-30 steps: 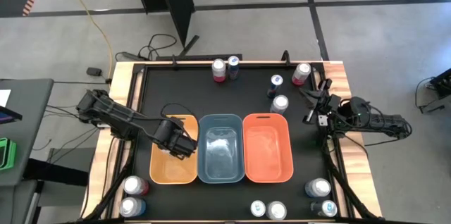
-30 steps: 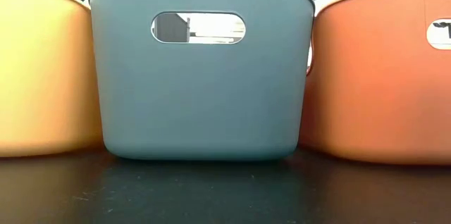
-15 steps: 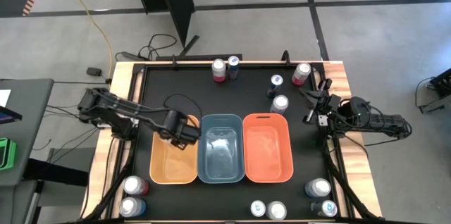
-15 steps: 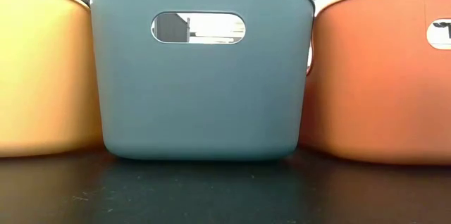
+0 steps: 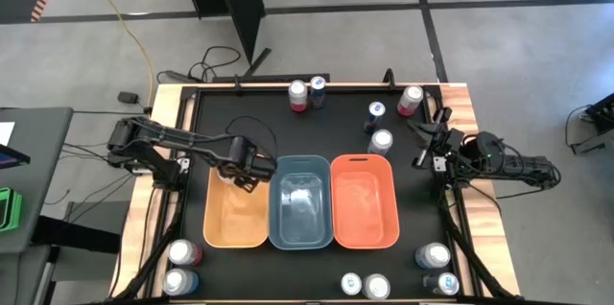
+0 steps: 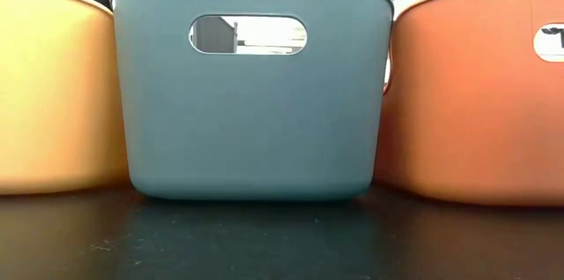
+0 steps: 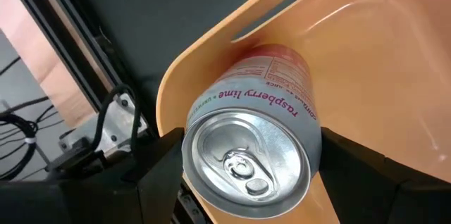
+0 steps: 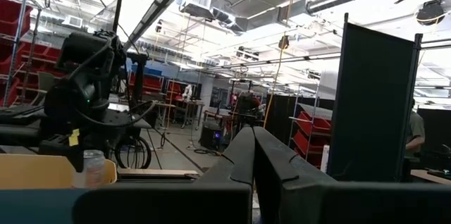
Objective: Sort soda cans
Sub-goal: Put the top left pink-white soda can into the yellow bin
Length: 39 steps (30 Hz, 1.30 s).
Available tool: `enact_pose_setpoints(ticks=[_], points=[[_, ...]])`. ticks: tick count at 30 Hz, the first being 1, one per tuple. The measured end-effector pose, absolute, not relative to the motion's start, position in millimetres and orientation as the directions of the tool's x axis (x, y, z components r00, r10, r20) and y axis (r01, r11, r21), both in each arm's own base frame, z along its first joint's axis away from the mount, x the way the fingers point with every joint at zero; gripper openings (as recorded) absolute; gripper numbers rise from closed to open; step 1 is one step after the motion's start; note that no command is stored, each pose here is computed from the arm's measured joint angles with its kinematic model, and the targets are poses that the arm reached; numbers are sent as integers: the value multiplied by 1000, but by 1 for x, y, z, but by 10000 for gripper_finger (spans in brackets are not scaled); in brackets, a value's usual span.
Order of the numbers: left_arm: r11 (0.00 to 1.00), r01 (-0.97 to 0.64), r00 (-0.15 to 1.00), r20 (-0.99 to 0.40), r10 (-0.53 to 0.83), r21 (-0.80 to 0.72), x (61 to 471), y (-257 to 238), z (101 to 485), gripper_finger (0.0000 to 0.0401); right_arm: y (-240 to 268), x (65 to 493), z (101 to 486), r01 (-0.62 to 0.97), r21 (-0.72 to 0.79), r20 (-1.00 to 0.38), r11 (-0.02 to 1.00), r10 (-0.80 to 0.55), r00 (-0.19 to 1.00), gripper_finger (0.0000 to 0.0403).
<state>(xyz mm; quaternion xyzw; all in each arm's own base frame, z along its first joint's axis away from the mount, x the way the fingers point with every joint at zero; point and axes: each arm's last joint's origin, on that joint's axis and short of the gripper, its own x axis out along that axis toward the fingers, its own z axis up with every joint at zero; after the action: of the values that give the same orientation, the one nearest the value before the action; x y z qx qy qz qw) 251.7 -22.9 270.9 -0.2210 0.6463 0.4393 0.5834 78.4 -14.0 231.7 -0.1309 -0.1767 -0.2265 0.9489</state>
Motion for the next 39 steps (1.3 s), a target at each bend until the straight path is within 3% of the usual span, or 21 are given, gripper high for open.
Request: enact_pose_setpoints(ticks=[6,13,25,32,39], points=[[508,-801,-226,-946,234,317,251,-22,269,278,-14,78,232,476,-169,395,863,-383,835,22],[503,-779,-324,-927,187,374,240,-24,245,278,-14,78,232,476,-168,395,863,-384,835,22],[510,-780,-312,-932,184,361,240,-24,241,278,-14,78,232,473,-160,394,866,-383,835,22],[506,-779,-316,-928,196,371,240,-24,240,334,-14,79,231,470,-156,387,869,-384,839,22],[491,-773,-346,-916,203,401,237,-23,241,342,-14,79,230,468,-157,381,870,-384,841,22]])
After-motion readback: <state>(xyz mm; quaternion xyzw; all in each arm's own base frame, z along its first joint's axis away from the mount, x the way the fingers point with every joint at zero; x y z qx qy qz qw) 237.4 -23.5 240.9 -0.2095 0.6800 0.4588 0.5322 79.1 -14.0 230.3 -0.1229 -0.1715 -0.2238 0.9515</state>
